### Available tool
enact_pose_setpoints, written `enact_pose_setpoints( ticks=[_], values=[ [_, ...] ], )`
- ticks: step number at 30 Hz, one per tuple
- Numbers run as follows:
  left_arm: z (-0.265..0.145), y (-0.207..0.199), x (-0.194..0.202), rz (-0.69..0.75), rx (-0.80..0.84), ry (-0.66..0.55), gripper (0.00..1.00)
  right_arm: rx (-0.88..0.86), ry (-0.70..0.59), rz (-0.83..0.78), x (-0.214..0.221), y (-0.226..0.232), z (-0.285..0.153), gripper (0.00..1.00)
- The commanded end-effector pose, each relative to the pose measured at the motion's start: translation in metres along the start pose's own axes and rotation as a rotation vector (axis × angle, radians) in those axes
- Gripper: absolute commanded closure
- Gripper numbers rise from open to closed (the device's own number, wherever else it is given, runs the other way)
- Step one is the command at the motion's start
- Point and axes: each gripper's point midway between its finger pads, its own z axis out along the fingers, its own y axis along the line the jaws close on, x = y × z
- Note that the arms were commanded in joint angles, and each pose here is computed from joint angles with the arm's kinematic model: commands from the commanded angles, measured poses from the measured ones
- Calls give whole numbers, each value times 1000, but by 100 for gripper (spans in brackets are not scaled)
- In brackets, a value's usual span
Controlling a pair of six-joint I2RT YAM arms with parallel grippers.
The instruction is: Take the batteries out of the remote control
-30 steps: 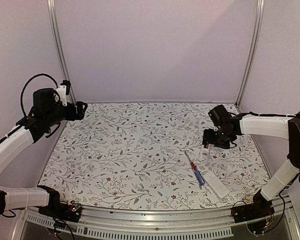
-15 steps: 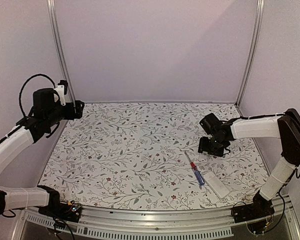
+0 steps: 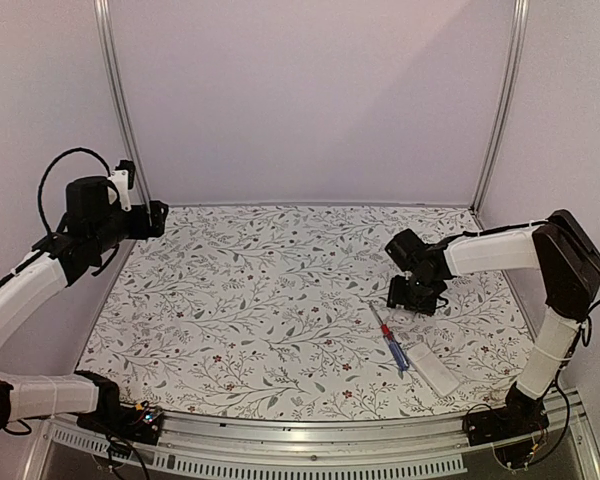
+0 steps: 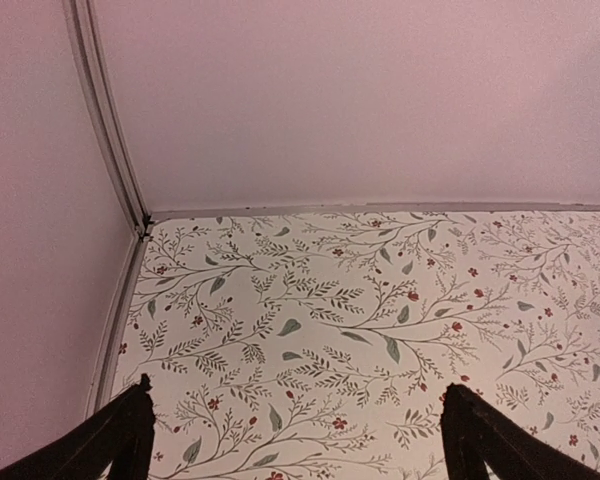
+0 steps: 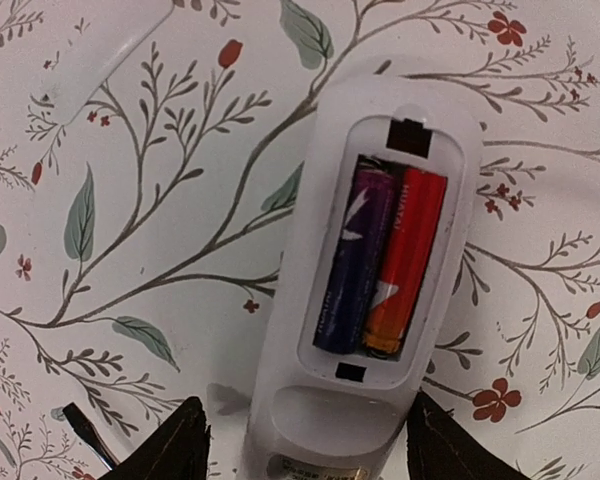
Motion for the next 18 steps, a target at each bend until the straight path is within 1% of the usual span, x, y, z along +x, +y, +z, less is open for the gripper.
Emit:
enact_pose_setpoints(
  ticks=[1, 3, 11, 14, 15, 18],
  values=[
    [-2, -6, 3, 2, 22, 0, 0, 42, 9, 6, 4, -5, 2, 37],
    [-2, -6, 3, 4, 21, 2, 0, 61, 3, 10, 4, -11, 0, 40],
    [-3, -6, 2, 3, 20, -2, 0, 88, 10, 22, 6, -23, 0, 41],
    [-3, -6, 1, 2, 22, -4, 0, 67, -3, 16, 2, -20, -3, 42],
    [-3, -6, 1, 2, 22, -5, 0, 49, -3, 13, 1, -16, -3, 45],
    [-4, -6, 1, 4, 23, -8, 0, -5, 0, -5, -1, -5, -1, 57]
  ],
)
